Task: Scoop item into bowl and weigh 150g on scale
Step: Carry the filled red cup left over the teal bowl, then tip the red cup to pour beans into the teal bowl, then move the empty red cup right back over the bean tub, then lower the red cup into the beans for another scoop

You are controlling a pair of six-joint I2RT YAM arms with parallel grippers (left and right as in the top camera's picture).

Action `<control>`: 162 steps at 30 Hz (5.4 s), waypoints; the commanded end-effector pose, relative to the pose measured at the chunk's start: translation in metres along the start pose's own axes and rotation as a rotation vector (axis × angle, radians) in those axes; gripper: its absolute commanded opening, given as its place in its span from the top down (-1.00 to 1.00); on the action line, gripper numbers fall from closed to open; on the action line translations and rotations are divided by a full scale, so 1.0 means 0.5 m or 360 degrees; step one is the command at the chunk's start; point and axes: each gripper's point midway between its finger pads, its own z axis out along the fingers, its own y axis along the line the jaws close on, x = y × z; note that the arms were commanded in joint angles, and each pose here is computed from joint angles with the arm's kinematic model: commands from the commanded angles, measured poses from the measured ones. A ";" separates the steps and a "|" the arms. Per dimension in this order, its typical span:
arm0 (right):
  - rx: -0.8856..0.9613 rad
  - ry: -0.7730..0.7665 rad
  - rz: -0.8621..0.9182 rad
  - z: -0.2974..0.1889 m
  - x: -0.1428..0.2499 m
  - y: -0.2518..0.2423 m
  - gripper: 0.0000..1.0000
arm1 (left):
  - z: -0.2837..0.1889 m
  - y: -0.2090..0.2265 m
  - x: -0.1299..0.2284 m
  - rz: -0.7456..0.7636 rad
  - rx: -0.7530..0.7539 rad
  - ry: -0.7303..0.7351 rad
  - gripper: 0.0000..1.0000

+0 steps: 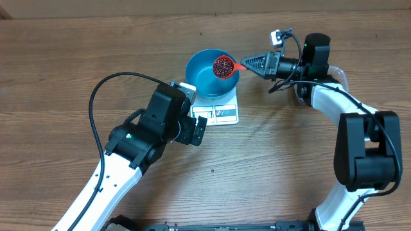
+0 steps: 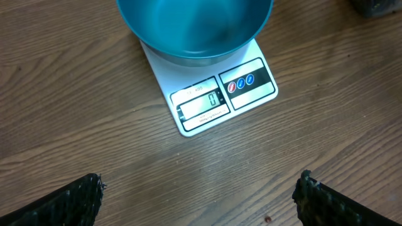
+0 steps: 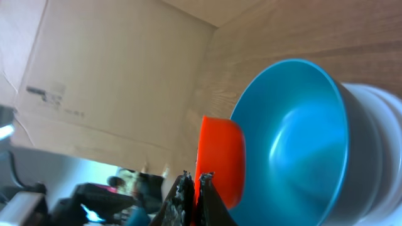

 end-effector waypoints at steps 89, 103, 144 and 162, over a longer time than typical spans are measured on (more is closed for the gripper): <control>0.0010 -0.0608 -0.0468 -0.137 -0.193 0.058 0.92 | -0.010 -0.005 -0.019 0.0028 0.0021 -0.0039 -0.99; 0.0372 -0.0742 -0.0387 -0.352 -0.244 0.078 0.92 | -0.010 -0.005 -0.019 0.0027 0.0021 -0.0039 -0.99; 0.1998 -0.0138 -0.0232 -0.563 -0.032 -0.103 0.92 | -0.010 -0.005 -0.019 0.0027 0.0021 -0.0040 -0.99; 0.1973 0.0038 -0.0031 -0.543 0.009 -0.232 0.92 | -0.010 -0.005 -0.019 0.0028 0.0021 -0.0039 -0.99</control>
